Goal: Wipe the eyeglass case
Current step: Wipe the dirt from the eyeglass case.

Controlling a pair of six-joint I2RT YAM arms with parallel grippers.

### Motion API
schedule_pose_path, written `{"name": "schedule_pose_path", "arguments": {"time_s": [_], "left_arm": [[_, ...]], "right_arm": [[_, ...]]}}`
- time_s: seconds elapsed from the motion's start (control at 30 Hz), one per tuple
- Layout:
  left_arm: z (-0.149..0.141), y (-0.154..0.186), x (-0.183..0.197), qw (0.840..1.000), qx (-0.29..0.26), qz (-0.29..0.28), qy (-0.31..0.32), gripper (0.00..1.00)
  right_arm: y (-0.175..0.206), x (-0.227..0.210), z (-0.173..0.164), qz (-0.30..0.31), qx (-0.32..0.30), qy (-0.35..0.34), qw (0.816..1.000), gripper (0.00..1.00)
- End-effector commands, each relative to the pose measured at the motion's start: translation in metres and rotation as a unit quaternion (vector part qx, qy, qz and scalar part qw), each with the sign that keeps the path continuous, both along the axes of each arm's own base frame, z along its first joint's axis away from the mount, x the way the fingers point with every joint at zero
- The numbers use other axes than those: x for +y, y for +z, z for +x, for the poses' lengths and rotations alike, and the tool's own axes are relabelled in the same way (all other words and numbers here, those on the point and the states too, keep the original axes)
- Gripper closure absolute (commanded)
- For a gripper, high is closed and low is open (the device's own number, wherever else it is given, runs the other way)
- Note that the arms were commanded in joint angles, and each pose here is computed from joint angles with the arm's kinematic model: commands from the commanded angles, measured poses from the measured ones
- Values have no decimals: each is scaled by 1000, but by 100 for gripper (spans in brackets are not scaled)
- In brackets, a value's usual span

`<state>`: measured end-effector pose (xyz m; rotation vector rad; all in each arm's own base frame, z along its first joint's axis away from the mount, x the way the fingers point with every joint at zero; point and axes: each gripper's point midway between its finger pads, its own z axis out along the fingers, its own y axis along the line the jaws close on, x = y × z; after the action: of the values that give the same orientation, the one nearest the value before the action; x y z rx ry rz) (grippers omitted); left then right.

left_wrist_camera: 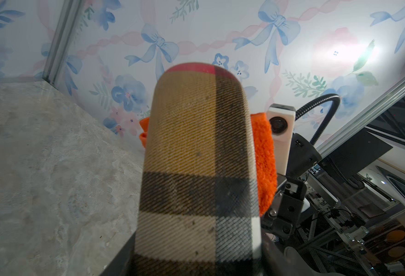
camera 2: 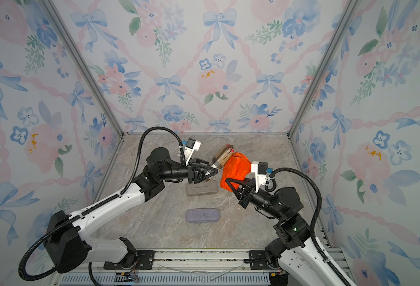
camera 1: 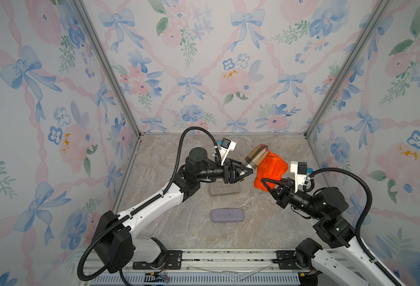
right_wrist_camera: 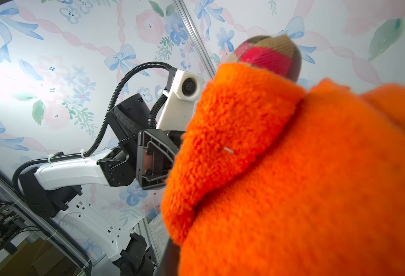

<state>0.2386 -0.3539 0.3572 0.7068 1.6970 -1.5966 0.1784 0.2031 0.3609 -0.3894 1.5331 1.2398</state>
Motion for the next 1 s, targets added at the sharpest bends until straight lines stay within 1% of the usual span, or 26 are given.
{"name": "schedule_pose_path", "arguments": {"time_s": [0.0,0.13,0.3,0.37,0.43,0.5,0.53,0.63,0.83,0.97], "left_arm": [[0,19,1,1000,-13,-16,-4,66],[-17,19,-7,999,-11,-17,-49,66],[-45,11,-16,996,-5,-12,-93,66],[-54,8,-17,995,-2,-11,-99,65],[-55,4,-14,995,3,-9,-95,65],[-55,4,-11,996,3,-9,-89,65],[-54,3,-11,996,4,-8,-86,65],[-46,4,-10,997,4,-7,-77,65],[-21,12,-9,999,2,-7,-45,65],[-16,9,-16,999,9,-2,-52,65]], "right_arm": [[7,2,-7,19,-14,15,1000,100],[16,10,6,12,-32,11,999,100],[43,12,33,22,-61,2,998,100],[52,4,42,24,-65,-10,998,100],[52,-1,44,17,-64,-22,998,100],[43,-4,45,3,-50,-31,998,100],[38,-3,43,6,-45,-27,999,100],[29,3,27,29,-35,3,999,100],[5,25,-4,10,-20,45,999,100],[2,30,-3,-1,-16,49,999,100]]}}
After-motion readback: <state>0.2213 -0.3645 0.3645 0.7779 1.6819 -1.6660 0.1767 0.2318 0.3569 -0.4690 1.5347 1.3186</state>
